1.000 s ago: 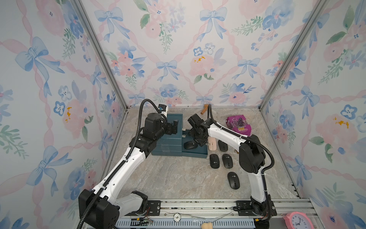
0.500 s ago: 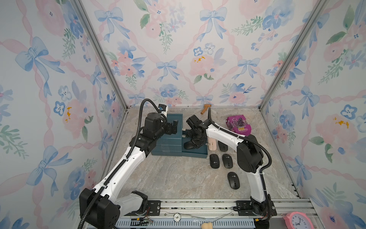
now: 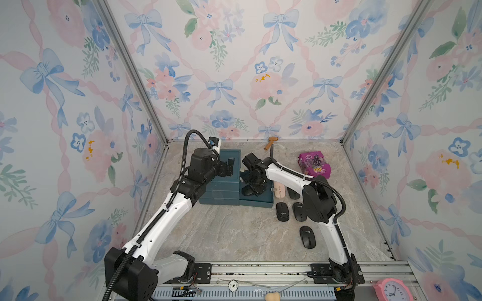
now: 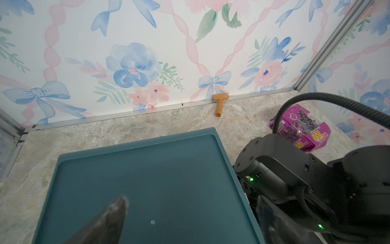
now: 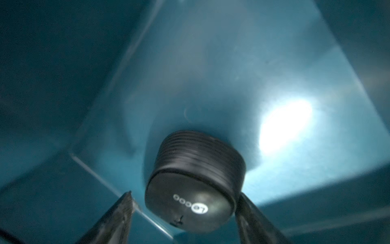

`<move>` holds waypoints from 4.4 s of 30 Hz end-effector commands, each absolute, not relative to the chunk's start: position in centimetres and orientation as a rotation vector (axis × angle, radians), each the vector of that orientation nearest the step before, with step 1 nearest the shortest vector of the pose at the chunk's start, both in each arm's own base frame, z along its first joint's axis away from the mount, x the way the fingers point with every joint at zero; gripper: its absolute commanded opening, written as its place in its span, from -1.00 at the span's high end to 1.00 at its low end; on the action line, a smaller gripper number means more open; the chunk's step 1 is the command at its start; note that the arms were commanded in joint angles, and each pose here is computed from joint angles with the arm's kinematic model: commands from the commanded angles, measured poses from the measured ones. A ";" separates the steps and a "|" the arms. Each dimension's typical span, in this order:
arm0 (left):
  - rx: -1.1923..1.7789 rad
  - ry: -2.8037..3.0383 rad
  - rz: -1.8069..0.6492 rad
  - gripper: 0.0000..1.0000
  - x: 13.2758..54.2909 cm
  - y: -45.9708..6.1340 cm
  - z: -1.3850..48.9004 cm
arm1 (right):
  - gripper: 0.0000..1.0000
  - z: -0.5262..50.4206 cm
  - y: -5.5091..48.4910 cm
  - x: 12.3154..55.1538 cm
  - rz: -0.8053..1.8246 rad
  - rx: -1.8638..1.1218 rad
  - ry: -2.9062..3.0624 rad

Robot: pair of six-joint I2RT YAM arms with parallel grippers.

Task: Take the mice out of the drawer
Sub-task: Pick up the mouse from the drawer, then place the mouse at the center of the board.

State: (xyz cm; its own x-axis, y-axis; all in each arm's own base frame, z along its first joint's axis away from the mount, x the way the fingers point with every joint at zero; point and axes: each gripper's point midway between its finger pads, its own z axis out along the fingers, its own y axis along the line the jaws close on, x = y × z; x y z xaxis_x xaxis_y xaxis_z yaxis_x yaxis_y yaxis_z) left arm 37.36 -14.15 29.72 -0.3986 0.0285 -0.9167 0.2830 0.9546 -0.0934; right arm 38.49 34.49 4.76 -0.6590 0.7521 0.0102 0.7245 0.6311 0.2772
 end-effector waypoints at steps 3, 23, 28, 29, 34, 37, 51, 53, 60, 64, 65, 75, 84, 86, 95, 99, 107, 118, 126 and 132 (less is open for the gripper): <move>0.208 1.935 -0.264 -0.96 37.5 -13.6 31.0 | -0.48 4.3 31.9 39.3 0.140 1.131 2.737; 0.187 1.932 -0.256 -0.96 37.5 -13.3 31.1 | -0.14 3.2 34.5 39.8 0.255 0.874 2.822; 0.183 1.930 -0.256 -0.96 37.4 -13.2 31.2 | -0.02 2.7 34.4 39.5 0.230 0.818 2.844; 0.183 1.932 -0.255 -0.96 37.4 -13.2 31.1 | 0.00 2.7 34.0 39.5 0.201 0.791 2.845; 0.178 1.929 -0.254 -0.96 37.2 -13.0 31.2 | 0.00 2.6 31.8 39.5 0.097 0.655 2.857; 0.175 1.929 -0.250 -0.96 37.2 -12.9 31.2 | -0.01 2.1 31.1 39.5 0.123 0.536 2.880; 0.163 1.935 -0.281 -0.96 37.3 -13.3 31.2 | -0.25 3.6 29.5 39.8 0.140 0.148 2.870; 0.155 1.934 -0.286 -0.96 37.2 -13.2 31.2 | -0.34 4.3 29.2 39.8 0.116 0.181 2.860; 0.131 1.920 -0.273 -0.96 37.0 -12.8 31.8 | -0.48 4.4 29.1 38.7 0.063 0.251 2.856; 0.133 1.921 -0.281 -0.96 37.1 -12.9 31.8 | -0.49 3.7 29.6 38.3 0.021 0.252 2.867; 0.131 1.922 -0.284 -0.96 37.1 -13.0 31.8 | -0.48 3.6 29.6 38.3 0.004 0.254 2.870; 0.125 1.918 -0.293 -0.96 36.9 -12.9 31.9 | -0.36 3.1 28.9 37.9 -0.080 0.258 2.858; 0.138 1.928 -0.322 -0.96 37.1 -13.5 31.7 | -0.22 8.3 29.9 39.3 0.064 0.223 2.741; 0.141 1.931 -0.328 -0.96 37.2 -13.6 31.6 | -0.19 10.2 30.1 39.6 0.105 0.212 2.701; 0.234 1.941 -0.402 -0.96 37.3 -15.5 31.4 | -0.16 15.9 28.8 38.6 0.166 0.124 2.613; 0.339 1.936 -0.500 -0.96 37.0 -17.8 31.6 | -0.17 17.1 28.0 37.2 0.186 0.058 2.602; 0.585 1.901 -0.598 -0.96 35.5 -22.9 31.4 | -0.17 18.5 26.0 33.9 0.194 -0.064 2.621; 0.607 1.911 -0.546 -0.96 37.2 -24.6 31.0 | -0.20 13.7 21.9 25.3 0.162 -0.214 2.735; 0.589 1.920 -0.546 -0.96 38.5 -25.2 31.1 | -0.21 8.7 19.9 19.7 0.111 -0.216 2.846; 0.566 1.928 -0.541 -0.96 38.9 -25.2 31.1 | -0.21 4.9 18.4 17.1 0.073 -0.185 2.920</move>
State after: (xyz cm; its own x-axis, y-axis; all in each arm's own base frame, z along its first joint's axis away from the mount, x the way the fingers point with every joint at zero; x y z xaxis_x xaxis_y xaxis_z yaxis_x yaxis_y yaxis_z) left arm 38.53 -25.08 29.92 -0.3957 0.1642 -0.9036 0.6108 0.7818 -0.1254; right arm 17.84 18.49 5.67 -0.9623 -0.1601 -0.2199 -0.1663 0.9860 0.0095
